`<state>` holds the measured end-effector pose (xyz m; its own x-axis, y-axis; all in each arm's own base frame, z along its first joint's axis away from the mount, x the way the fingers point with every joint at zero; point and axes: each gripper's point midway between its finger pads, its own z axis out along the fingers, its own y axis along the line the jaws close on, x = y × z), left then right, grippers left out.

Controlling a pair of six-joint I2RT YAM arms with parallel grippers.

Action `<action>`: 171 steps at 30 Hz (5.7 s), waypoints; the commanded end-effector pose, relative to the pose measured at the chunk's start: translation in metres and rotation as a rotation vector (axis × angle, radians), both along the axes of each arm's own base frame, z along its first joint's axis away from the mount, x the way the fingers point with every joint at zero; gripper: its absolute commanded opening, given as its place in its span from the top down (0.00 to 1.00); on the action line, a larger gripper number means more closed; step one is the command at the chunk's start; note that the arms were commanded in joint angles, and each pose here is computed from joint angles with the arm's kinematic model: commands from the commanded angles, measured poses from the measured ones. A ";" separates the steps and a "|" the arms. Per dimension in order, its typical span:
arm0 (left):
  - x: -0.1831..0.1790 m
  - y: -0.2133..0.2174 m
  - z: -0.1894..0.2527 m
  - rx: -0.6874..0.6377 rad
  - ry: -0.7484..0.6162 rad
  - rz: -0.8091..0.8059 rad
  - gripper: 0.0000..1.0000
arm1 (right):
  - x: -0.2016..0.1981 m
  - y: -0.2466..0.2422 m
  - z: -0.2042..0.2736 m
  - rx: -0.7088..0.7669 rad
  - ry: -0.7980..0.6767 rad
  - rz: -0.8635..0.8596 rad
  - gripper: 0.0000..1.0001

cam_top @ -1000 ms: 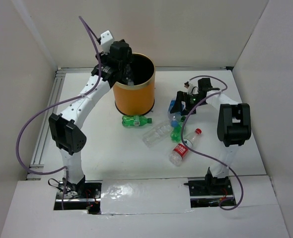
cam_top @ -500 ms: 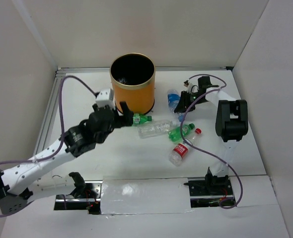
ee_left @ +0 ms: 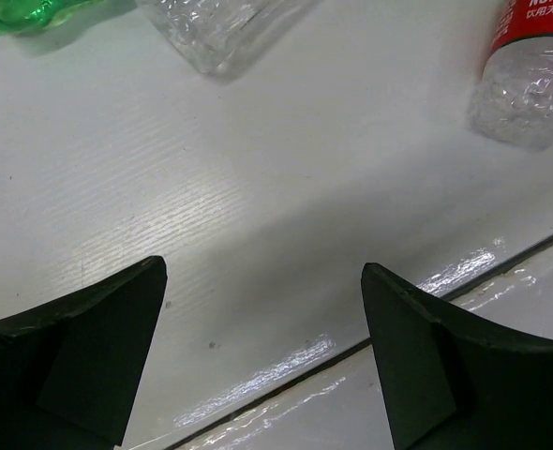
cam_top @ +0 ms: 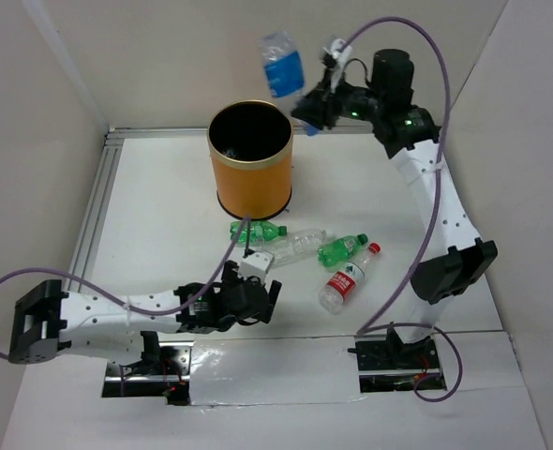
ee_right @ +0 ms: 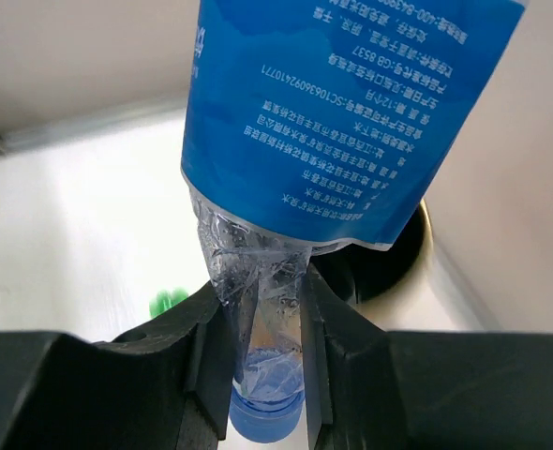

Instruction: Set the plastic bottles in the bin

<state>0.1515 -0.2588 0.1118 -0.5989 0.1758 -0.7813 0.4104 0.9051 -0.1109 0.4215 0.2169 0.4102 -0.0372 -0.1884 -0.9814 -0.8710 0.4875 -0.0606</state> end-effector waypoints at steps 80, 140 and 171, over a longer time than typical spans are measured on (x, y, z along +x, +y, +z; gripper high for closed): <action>0.328 0.039 0.349 -0.411 -0.760 0.485 0.79 | -0.178 -0.155 -0.245 -0.291 0.184 -0.034 0.43; 0.106 0.063 0.020 -0.950 0.411 0.920 0.00 | -0.018 0.150 -0.008 -0.119 -0.491 0.298 0.69; 0.227 0.039 -0.066 -0.988 0.624 1.197 0.03 | -0.171 -0.085 -0.174 -0.372 -0.057 0.086 0.01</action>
<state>0.3669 -0.2152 0.0473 -0.2735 -0.9587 0.0779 -0.7294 0.1539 -0.6665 0.2808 0.1504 0.2881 0.1091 -0.4211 -0.9004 -0.8693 0.3988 -0.2919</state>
